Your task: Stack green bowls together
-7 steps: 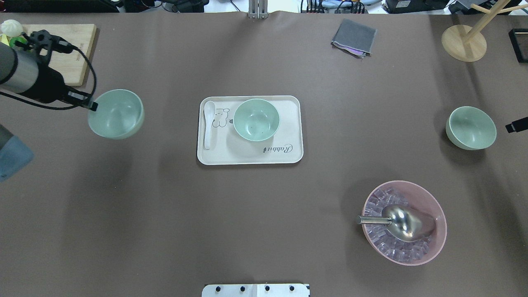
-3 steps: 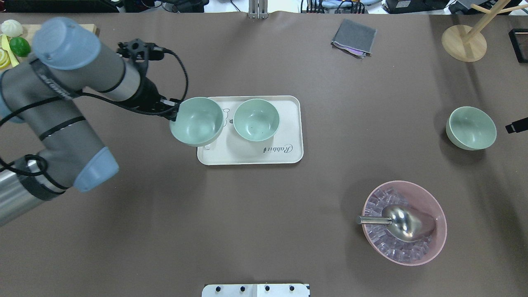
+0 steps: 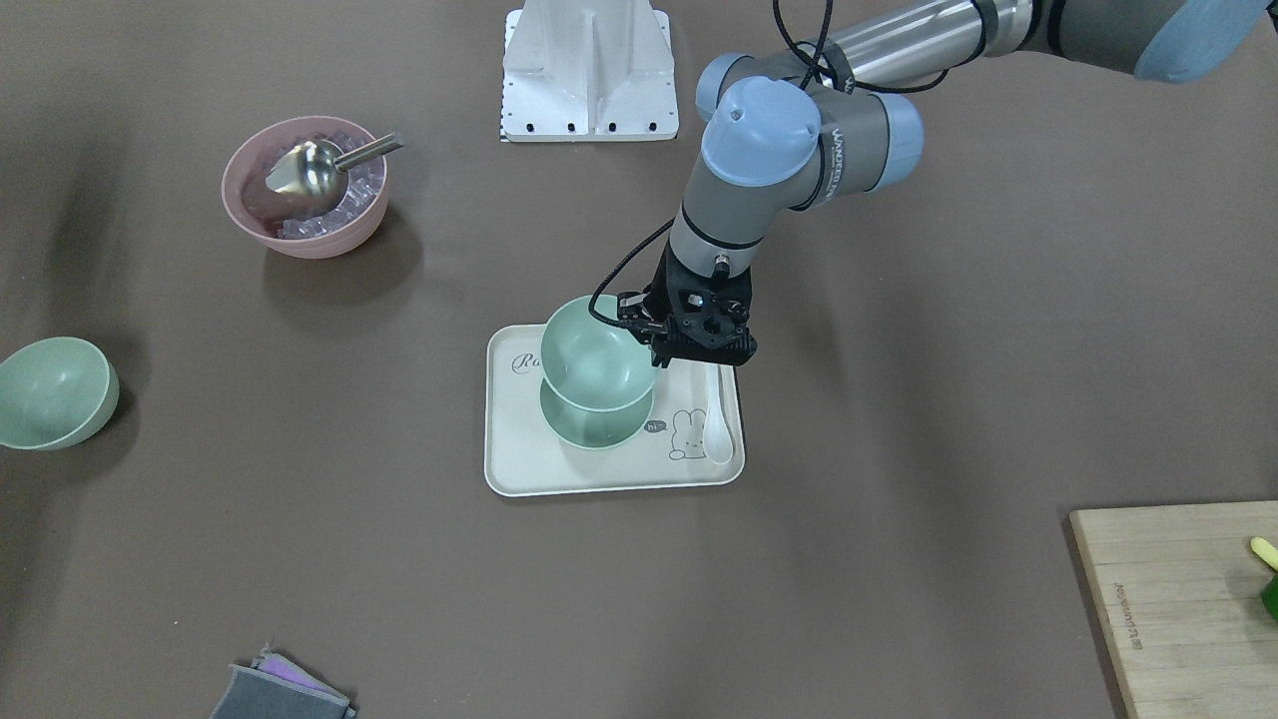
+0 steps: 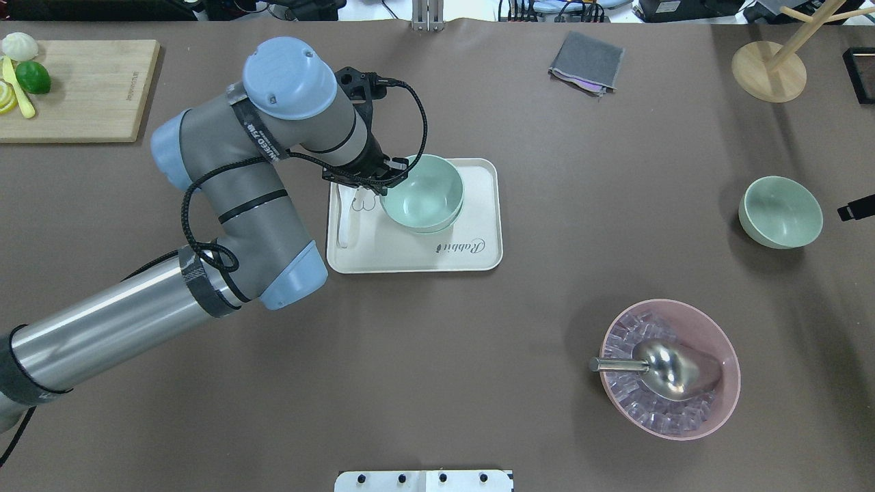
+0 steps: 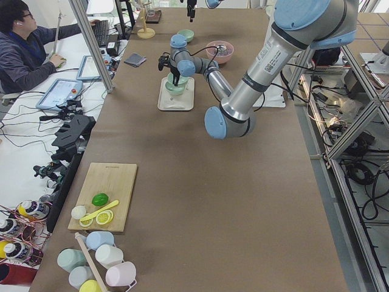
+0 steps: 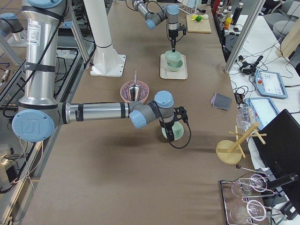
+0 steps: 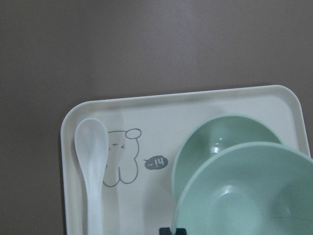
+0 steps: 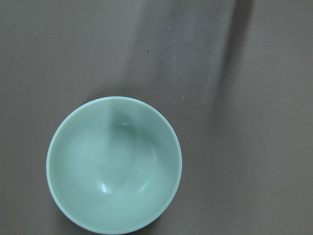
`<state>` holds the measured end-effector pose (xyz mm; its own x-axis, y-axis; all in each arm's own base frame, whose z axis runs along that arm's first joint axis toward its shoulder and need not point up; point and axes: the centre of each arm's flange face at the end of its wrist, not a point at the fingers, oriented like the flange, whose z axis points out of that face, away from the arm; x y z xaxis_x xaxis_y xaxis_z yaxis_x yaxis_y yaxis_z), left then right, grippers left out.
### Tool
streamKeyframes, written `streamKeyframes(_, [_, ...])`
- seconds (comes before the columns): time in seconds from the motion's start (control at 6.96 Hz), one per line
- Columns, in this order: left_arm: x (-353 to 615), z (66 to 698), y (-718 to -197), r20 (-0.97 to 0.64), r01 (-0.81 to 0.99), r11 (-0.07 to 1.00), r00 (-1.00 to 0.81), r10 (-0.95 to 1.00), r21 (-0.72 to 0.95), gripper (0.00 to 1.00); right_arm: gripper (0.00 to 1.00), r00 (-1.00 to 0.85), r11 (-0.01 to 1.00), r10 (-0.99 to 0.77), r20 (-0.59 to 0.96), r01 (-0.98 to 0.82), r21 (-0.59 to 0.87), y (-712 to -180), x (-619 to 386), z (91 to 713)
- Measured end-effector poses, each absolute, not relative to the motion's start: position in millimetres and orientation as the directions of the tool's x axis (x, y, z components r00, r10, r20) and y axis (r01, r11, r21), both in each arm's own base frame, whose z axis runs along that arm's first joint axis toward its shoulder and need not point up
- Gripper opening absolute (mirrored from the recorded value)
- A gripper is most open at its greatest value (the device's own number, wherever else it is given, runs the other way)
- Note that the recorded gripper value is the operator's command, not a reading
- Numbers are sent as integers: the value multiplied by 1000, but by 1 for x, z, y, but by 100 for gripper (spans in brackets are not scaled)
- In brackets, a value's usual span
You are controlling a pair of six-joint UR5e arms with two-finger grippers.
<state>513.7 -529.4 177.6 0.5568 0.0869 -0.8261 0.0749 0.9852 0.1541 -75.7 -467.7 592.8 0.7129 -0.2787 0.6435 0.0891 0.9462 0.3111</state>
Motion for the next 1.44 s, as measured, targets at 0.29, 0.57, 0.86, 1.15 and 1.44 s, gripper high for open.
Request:
streamKeyframes(0.29, [525,184,-539,-820,99,981,567,81,165,0,100,713,946,-278,644,89,311,-468,-76,593])
streamKeyframes(0.57, [534,190,-538,-812,107,979,579,78,171,0,100,713,946,-279,644,89,311,-468,-76,592])
streamKeyframes(0.86, [544,194,-532,-804,118,977,590,76,180,0,100,714,946,-278,643,89,311,-468,-76,593])
streamKeyframes(1.15, [550,196,-529,-803,120,975,591,79,185,0,100,714,947,-277,643,89,309,-468,-76,594])
streamKeyframes(1.44, [550,196,-529,-804,121,975,590,80,186,0,100,714,947,-276,643,89,308,-468,-76,594])
